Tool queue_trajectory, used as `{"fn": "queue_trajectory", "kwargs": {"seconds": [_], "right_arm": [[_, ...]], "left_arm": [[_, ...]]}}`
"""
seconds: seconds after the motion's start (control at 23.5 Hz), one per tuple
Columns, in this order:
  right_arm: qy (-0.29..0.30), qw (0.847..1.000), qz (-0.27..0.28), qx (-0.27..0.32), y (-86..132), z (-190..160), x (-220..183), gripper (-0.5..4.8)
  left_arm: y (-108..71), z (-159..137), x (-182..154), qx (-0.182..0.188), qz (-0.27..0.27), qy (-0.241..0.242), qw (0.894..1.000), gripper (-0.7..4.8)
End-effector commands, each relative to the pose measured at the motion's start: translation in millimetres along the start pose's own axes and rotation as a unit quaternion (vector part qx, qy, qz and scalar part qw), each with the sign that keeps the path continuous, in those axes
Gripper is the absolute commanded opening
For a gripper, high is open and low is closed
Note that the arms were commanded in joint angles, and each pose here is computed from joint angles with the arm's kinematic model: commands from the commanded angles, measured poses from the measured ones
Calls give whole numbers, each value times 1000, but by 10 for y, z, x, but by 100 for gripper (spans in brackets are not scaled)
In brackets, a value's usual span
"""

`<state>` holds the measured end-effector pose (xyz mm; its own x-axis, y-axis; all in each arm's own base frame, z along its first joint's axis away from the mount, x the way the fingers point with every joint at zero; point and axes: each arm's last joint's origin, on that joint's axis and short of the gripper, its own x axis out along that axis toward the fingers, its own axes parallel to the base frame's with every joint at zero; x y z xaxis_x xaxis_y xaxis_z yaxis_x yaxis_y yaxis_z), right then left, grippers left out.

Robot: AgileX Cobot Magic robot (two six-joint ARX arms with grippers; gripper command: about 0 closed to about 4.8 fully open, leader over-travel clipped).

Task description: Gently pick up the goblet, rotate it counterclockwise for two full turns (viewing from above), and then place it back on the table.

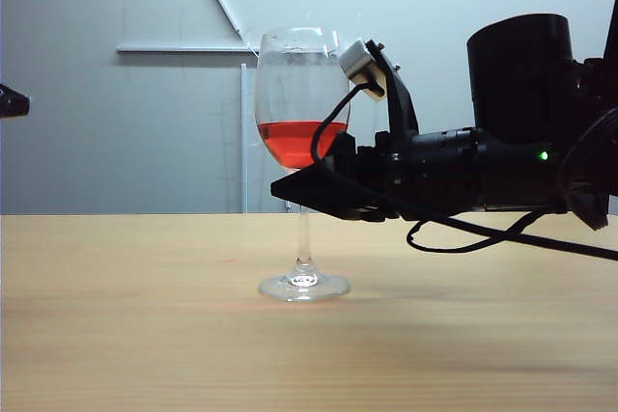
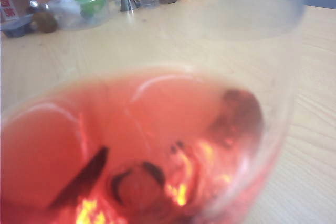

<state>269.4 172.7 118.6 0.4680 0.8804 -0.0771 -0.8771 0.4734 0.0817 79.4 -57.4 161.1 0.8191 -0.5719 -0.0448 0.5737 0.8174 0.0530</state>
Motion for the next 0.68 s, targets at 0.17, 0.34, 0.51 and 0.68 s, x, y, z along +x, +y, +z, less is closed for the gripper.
{"fn": "queue_trajectory", "kwargs": {"seconds": [0.17,0.34,0.51,0.68], "right_arm": [[-15,1000,2,12,3,45,10,-3],[-31,999,-3,20,1,80,9,-5],[-48,994,-2,94,-4,116,1,-5],[-67,984,-6,163,-9,201,-5,-5]], "left_arm": [[0,20,-4,0,-1,-8,1000,-5],[0,21,-5,0,-1,-8,1000,-5],[0,22,-6,0,0,-10,1000,-5],[0,22,-6,0,-1,-10,1000,-5]]}}
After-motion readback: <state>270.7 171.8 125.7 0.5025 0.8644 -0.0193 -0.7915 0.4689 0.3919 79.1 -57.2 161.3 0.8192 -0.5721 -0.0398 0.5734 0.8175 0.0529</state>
